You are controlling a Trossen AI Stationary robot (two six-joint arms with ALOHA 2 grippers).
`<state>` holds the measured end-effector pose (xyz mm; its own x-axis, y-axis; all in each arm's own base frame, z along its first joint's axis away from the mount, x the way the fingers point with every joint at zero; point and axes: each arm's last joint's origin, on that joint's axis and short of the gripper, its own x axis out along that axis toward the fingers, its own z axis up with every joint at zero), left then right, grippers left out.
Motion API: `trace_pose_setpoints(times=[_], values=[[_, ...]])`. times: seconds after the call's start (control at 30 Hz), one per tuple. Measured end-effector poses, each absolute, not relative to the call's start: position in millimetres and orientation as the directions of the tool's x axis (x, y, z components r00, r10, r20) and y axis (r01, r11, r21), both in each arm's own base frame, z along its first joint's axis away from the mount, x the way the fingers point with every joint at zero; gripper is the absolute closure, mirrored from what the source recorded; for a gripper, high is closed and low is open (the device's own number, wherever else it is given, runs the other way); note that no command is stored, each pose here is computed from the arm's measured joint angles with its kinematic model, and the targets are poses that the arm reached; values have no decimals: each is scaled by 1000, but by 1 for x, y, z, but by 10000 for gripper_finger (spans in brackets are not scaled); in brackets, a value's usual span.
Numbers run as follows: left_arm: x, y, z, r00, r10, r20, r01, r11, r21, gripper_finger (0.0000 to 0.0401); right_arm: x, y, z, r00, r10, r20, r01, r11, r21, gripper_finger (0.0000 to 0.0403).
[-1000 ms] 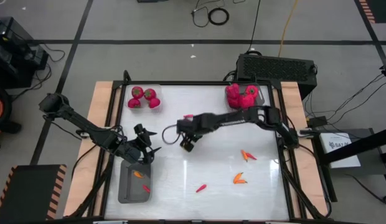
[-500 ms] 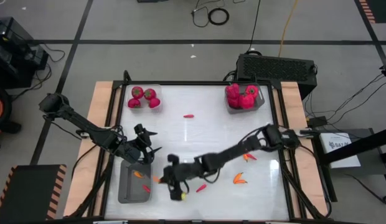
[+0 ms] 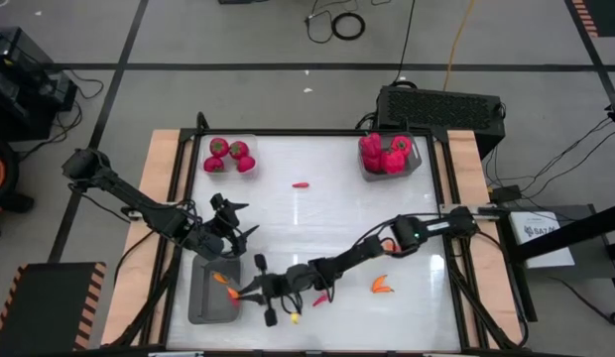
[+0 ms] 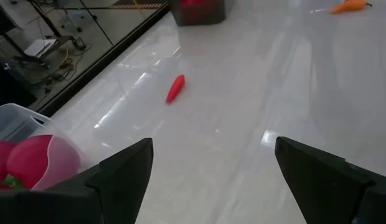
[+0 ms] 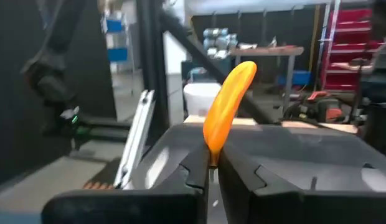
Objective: Sort produce into baskets
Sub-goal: Put the yellow chili pepper into the bottom black bin
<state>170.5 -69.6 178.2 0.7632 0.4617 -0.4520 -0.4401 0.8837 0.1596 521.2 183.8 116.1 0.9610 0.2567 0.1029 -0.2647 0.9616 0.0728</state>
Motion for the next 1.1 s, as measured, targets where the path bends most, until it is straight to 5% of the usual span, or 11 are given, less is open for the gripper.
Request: trace_pose_setpoints(times=[0.33, 0.77, 1.1], values=[[170, -69, 177, 756, 471, -455, -442, 880, 175, 58, 563, 194, 110, 967, 252, -49, -250, 967, 41, 376], [170, -69, 177, 756, 469, -457, -440, 881, 176, 58, 573, 197, 140, 949, 245, -199, -246, 969, 23, 285], [170, -69, 178, 755, 483, -444, -454, 873, 177, 58, 560, 192, 182, 892, 230, -390, -247, 969, 6, 255]])
